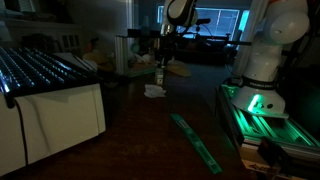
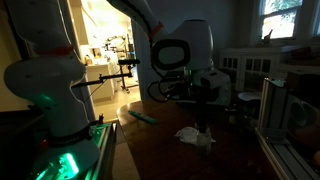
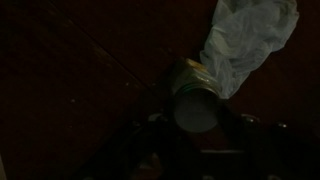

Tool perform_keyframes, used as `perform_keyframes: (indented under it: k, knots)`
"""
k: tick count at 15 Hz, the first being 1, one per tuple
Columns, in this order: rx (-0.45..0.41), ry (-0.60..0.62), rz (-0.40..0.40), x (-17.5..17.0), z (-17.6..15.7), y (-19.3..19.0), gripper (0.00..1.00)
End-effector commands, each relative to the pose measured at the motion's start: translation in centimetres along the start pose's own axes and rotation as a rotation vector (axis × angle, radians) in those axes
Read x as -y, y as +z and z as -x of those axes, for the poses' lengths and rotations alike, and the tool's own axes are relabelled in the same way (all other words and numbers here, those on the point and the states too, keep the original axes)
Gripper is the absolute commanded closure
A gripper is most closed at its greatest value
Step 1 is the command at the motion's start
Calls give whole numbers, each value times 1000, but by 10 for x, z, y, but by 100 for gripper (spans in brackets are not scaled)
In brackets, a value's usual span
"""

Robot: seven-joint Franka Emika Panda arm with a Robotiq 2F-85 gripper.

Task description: Remove the lid from the bottle and put the black object on top

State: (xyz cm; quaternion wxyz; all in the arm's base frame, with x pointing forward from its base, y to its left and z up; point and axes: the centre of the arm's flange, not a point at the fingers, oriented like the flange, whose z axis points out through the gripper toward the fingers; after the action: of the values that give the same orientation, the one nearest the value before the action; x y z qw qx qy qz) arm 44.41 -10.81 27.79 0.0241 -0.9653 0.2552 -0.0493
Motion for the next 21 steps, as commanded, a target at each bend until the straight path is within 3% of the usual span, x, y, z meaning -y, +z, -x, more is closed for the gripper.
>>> perform_keyframes:
  k: [1,7,12,21]
  knots:
    - [24,30,21,-10,-2,-28,77]
    - [-32,208,82,-66,-47,-40,77]
    - [-3,413,98,-121,-77,-4,77]
    - [28,630,106,-147,-102,80,77]
